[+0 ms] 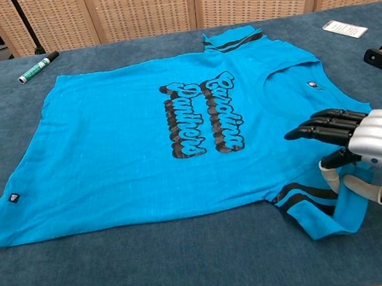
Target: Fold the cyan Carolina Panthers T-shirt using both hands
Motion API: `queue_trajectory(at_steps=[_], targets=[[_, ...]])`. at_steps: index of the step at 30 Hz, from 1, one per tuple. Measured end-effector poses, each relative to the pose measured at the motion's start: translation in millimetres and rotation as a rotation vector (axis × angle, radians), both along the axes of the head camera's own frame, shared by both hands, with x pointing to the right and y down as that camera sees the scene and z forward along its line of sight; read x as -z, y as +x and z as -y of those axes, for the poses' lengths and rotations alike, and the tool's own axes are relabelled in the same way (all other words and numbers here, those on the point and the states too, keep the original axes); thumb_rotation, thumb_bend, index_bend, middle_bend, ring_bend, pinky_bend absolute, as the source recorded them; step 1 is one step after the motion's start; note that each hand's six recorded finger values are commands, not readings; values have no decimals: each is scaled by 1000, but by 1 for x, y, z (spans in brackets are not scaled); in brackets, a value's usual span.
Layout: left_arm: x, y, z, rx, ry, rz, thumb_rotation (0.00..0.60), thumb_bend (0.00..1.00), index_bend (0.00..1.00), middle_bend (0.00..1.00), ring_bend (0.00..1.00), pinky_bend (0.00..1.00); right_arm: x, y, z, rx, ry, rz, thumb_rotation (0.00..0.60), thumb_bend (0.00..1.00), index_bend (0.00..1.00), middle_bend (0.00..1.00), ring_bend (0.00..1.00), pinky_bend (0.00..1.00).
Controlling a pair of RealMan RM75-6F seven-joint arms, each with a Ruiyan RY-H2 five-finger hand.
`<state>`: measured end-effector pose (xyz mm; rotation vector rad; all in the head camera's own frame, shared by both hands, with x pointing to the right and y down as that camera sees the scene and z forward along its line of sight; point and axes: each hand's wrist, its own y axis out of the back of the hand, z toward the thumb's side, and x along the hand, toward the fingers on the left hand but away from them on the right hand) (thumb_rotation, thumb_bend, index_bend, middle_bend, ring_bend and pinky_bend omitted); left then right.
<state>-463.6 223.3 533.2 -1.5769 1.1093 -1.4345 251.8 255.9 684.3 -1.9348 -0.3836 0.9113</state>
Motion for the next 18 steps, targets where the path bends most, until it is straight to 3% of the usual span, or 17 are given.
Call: queue_trajectory(at_steps=[11, 18], targets=[[-4, 0, -1, -20, -3, 13, 600, 0, 0, 0, 0, 0, 2, 7, 1, -43, -13, 41, 600, 603, 670, 70, 0, 0], [-21, 6, -8, -131, -20, -9, 600, 0, 49, 0, 0, 0, 6, 17, -3, -71, -47, 87, 600, 604, 675, 75, 0, 0]])
